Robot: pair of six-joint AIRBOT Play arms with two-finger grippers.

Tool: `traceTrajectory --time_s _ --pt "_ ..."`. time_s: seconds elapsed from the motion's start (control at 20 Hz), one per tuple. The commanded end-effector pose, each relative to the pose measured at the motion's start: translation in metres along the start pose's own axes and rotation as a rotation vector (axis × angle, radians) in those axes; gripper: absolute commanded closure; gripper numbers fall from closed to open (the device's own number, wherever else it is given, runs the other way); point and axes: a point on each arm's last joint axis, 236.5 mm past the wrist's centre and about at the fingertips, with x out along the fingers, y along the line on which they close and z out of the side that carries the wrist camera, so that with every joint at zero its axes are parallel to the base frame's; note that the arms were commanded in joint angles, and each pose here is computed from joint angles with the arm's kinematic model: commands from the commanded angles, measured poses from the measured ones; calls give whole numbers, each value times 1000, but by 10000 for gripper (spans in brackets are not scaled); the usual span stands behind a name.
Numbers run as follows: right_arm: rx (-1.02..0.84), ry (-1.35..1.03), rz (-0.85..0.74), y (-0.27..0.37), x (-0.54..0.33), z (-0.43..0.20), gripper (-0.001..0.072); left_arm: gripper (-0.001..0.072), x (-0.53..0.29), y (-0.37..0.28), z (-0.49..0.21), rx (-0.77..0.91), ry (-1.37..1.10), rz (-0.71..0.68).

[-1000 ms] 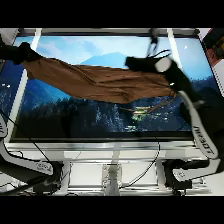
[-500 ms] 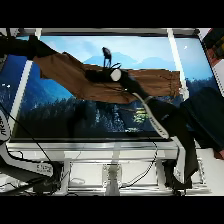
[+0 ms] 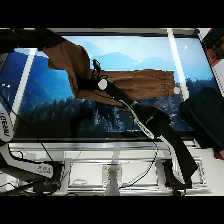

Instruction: Fold the clothes and pants, and hang the long-sleeved shirts on hangers.

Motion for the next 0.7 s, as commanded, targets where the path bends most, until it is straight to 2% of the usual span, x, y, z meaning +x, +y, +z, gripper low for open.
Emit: traceTrajectory --time_s 0.0,0.1,0.25,0.5,0.6,0.65 --pt "-99 136 -130 -39 -31 4 684 695 30 21 -17 61 68 92" --pt "-184 209 -286 -81 -78 28 684 695 52 42 -38 69 153 153" --pt "-269 238 -444 -115 -158 76 684 695 94 51 -69 30 251 129" --pt "-325 156 -498 -100 -274 139 683 690 169 64 -135 -34 419 65" --pt "-334 87 -502 -89 -303 159 683 677 197 46 -155 -94 449 -34" --pt "-334 63 -503 -86 -313 166 683 495 208 35 -161 -128 451 -89"
